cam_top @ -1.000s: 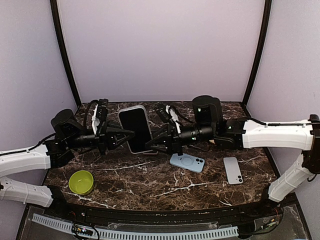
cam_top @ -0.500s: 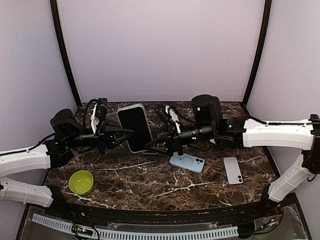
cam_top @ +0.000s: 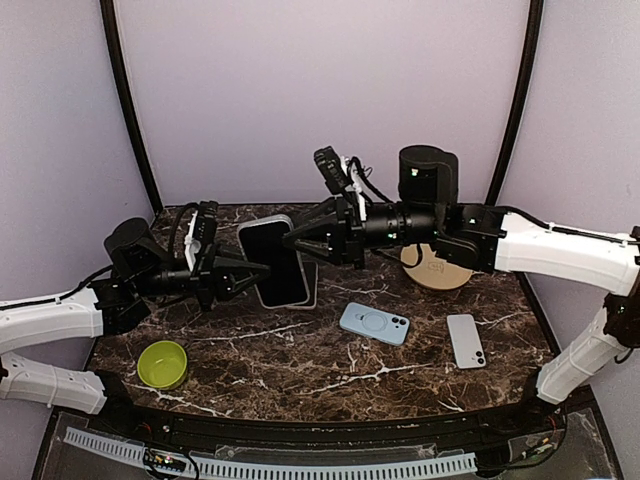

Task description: Put the phone into the phone case

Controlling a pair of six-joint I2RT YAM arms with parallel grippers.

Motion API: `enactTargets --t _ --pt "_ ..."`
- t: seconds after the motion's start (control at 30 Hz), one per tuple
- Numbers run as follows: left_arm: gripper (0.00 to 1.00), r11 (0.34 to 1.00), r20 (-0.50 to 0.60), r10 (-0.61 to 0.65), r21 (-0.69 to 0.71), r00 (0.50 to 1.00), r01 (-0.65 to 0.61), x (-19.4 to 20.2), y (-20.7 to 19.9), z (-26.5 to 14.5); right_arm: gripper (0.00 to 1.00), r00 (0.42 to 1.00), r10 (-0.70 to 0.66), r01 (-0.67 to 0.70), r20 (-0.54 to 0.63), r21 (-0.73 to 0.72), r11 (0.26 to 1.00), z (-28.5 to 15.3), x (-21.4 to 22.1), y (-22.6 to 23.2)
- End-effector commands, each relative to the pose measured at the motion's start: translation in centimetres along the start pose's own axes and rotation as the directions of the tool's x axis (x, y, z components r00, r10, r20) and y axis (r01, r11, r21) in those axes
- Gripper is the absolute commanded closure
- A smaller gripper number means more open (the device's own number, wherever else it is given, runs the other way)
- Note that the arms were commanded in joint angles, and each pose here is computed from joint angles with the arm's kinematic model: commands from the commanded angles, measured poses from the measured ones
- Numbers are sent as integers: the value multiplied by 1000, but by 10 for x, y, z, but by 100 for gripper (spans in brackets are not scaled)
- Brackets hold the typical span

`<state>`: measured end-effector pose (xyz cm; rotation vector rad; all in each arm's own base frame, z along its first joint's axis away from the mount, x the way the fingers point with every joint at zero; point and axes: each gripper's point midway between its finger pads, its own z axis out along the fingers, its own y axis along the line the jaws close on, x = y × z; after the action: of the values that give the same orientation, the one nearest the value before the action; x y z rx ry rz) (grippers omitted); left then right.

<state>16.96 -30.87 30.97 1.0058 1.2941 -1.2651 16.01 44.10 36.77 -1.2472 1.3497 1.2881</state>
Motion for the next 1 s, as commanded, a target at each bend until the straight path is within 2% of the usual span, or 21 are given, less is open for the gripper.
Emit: enactTargets --t 0.0,0.13,0.2,0.4,0.47,0.5,0.57,0.63,0.7,0.73,0.77,0.8,0.87,0.97 --pt "100 998 55 60 18 997 -61 -22 -6 -1 79 1000 -11 11 21 -28 1000 7 -5 -2" --pt "100 998 55 50 22 997 -51 -21 -5 0 90 1000 -8 8 1 -20 1000 10 3 -5" --pt "100 999 48 45 21 998 -46 -19 -4 1 99 1000 -10 10 0 -27 1000 10 4 -5" --pt "99 999 40 39 10 998 -39 -17 -1 2 100 1000 -18 18 20 -6 1000 3 1 -6" --pt "83 999 36 34 -11 999 -34 -15 3 2 100 1000 2 -2 23 18 1000 -1 2 -12" --pt "69 999 34 38 -19 999 -37 -16 4 3 100 1000 20 -21 22 37 999 -3 2 -17" --pt "54 997 25 41 -62 999 -39 -16 12 3 100 998 68 -69 14 102 992 -9 6 -34" --pt "44 987 6 43 -156 999 -42 -15 29 2 100 992 124 -124 9 204 971 -18 11 -58" --pt "35 954 -26 38 -298 999 -44 -13 55 -2 100 982 188 -182 12 313 932 -31 19 -88" --pt "31 910 -60 12 -412 998 -36 -5 76 -9 100 973 231 -223 20 362 905 -37 23 -103" --pt "30 884 -91 1 -466 996 -43 -1 86 -12 100 962 270 -258 28 407 876 -43 29 -117" --pt "27 825 -100 -4 -563 995 -53 -3 105 -20 100 949 310 -297 46 455 839 -49 34 -133" --pt "24 734 -148 -48 -675 988 -66 7 129 -32 100 909 408 -382 77 541 749 -59 54 -167" --pt "22 663 -195 -117 -745 974 -70 22 147 -43 100 827 551 -492 111 619 612 -68 93 -216"
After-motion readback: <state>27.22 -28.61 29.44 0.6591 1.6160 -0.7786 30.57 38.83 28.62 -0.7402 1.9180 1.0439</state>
